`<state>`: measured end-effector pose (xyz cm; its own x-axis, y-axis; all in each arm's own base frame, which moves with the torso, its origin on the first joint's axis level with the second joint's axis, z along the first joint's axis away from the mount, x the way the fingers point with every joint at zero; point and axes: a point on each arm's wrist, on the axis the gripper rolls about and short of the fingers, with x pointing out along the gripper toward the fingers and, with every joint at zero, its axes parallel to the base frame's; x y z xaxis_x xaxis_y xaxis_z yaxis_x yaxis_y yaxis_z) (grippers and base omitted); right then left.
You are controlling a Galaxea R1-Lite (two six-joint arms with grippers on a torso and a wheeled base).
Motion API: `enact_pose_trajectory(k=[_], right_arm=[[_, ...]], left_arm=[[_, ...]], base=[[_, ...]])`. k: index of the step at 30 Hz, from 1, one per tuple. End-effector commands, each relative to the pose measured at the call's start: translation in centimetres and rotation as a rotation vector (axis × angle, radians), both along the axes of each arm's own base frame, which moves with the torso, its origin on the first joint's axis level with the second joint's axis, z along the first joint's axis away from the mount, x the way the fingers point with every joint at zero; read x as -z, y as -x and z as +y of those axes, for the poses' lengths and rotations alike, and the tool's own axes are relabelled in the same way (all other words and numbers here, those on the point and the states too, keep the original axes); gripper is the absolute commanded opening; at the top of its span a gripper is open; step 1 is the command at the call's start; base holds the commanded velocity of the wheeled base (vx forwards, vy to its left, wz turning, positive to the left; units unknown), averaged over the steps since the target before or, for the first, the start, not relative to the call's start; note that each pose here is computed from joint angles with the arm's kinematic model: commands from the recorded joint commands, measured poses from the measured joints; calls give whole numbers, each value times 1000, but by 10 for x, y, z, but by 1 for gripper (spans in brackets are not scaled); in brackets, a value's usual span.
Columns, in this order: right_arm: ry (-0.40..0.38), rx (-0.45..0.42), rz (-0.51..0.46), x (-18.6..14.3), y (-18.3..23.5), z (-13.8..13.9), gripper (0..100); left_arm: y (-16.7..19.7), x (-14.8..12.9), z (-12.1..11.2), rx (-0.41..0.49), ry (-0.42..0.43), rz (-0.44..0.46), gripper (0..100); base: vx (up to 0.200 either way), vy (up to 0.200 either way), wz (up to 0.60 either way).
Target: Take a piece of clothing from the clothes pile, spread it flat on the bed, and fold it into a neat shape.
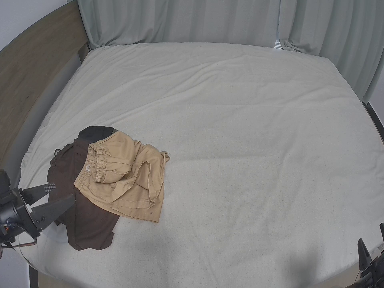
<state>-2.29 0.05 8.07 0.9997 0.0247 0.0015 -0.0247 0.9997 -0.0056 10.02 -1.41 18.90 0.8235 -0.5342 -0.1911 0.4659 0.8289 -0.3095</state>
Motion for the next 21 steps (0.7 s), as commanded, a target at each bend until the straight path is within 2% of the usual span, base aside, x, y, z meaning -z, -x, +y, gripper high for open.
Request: enact_pose_trajectory(k=[1,16,21], right_arm=[[1,-1,1,5,0,0,100],[1,0,1,5,0,0,100],[1,0,1,5,0,0,100]], left_arm=[[-20,7,7,-15,-12,54,100],[-53,2,14,29,11,102,100],[-65,6,18,52,-12,101,100]], base=[[0,0,0],[0,0,0],[0,0,0]])
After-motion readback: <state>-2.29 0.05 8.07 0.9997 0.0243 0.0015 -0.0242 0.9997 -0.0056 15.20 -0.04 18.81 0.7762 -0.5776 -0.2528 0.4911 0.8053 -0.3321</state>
